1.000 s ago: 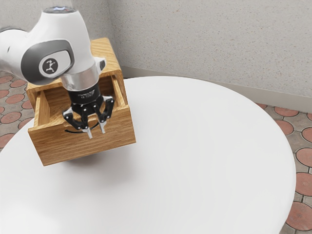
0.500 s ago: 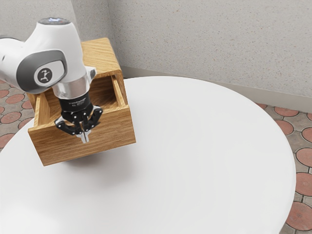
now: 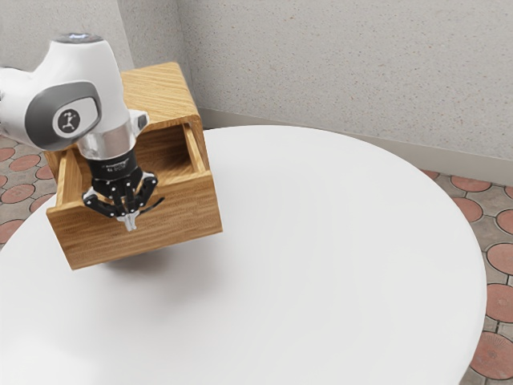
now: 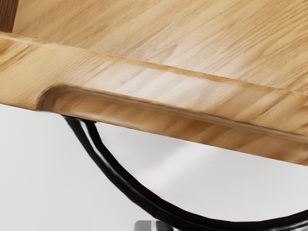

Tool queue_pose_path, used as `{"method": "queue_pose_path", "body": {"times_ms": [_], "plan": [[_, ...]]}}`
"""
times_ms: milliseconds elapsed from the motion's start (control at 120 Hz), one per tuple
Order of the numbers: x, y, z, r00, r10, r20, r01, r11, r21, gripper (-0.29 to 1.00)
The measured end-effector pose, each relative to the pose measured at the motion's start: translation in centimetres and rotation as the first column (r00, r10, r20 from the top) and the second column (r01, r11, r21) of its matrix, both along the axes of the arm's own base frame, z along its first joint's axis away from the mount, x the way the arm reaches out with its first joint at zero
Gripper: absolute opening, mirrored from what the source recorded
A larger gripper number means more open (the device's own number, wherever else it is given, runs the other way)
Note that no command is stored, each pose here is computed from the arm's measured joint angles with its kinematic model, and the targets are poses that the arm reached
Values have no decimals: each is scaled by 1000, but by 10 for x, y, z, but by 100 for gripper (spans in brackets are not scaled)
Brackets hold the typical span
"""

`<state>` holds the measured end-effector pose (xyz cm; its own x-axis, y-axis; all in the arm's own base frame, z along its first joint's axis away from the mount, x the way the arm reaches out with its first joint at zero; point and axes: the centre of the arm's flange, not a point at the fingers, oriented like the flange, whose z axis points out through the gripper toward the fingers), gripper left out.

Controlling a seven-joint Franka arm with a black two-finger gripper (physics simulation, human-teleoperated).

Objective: Push the drawer handle with one arm to close the drawer

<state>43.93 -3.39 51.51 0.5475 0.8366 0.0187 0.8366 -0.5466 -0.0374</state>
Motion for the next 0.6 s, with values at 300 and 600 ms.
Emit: {"method": "queue_pose_path", "body": {"times_ms": [300,600], "plan": [[13,9,2,999,-42,14,42,999,-10,-8],[38,36,-9,999,-49,-11,49,999,-12,-8]]}}
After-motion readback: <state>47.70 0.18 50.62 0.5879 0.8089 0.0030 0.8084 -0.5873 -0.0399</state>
